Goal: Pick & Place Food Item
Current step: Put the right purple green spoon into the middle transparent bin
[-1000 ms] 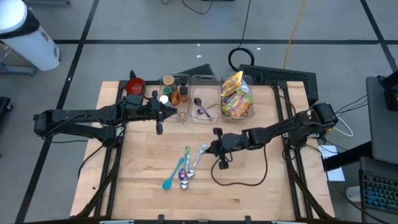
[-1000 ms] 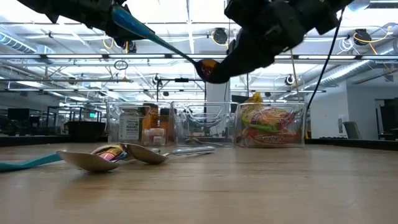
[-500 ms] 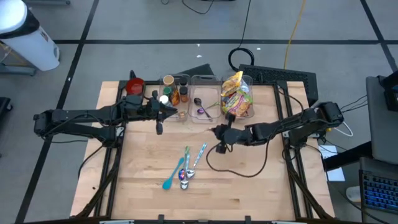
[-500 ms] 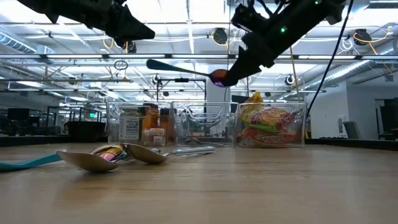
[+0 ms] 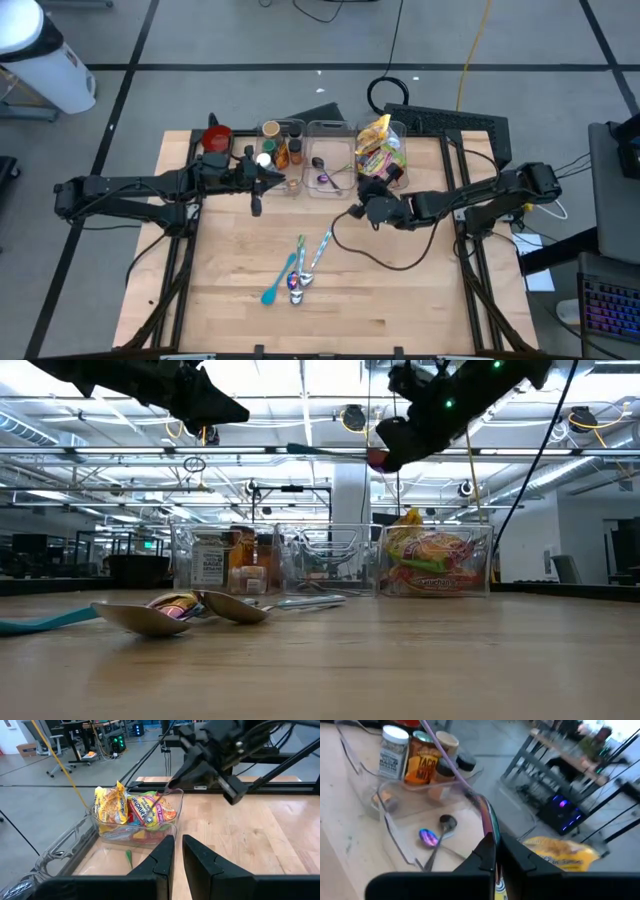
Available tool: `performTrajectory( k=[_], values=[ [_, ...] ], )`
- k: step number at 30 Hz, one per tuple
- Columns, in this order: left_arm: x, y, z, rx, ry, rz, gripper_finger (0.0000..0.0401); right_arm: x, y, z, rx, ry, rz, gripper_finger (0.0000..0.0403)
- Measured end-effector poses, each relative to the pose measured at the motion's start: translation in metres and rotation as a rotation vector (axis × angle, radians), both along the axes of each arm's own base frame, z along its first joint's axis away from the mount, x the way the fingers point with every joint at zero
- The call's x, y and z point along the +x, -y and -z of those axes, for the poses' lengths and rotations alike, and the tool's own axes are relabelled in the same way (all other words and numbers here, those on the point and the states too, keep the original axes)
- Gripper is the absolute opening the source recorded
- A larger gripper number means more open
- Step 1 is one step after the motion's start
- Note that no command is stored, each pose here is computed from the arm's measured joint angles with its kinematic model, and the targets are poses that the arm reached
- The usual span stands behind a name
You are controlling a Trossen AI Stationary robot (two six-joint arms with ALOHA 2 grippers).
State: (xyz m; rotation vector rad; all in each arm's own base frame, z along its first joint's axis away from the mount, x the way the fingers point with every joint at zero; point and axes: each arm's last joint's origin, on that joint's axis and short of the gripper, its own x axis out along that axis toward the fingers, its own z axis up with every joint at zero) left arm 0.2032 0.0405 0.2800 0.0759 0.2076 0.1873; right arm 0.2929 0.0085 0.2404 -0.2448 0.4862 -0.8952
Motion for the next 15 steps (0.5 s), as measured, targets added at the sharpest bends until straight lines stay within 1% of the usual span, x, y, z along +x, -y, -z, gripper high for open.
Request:
performTrajectory(
  k=[4,8,9,12,15],
  values=[
    [0.0,0.0,0.0,0.0,0.0,0.0,0.0047,-0.003,0.015,0.0,0.116,0.028,-0.013,0.0],
    [0.0,0.0,0.0,0.0,0.0,0.0,0.0047,-0.009,0.036,0.002,0.184,0.031,0.056,0.0],
    [0.0,0.0,0.0,0.0,0.0,0.0,0.0047,-0.01,0.043,0.001,0.209,0.05,0.067,0.0],
    [0.0,0.0,0.0,0.0,0.001,0.0,0.0047,-0.009,0.061,0.001,0.334,0.143,0.067,0.0001],
    [0.0,0.0,0.0,0.0,0.001,0.0,0.0047,-0.009,0.077,0.006,0.39,0.185,0.132,0.0001]
  ],
)
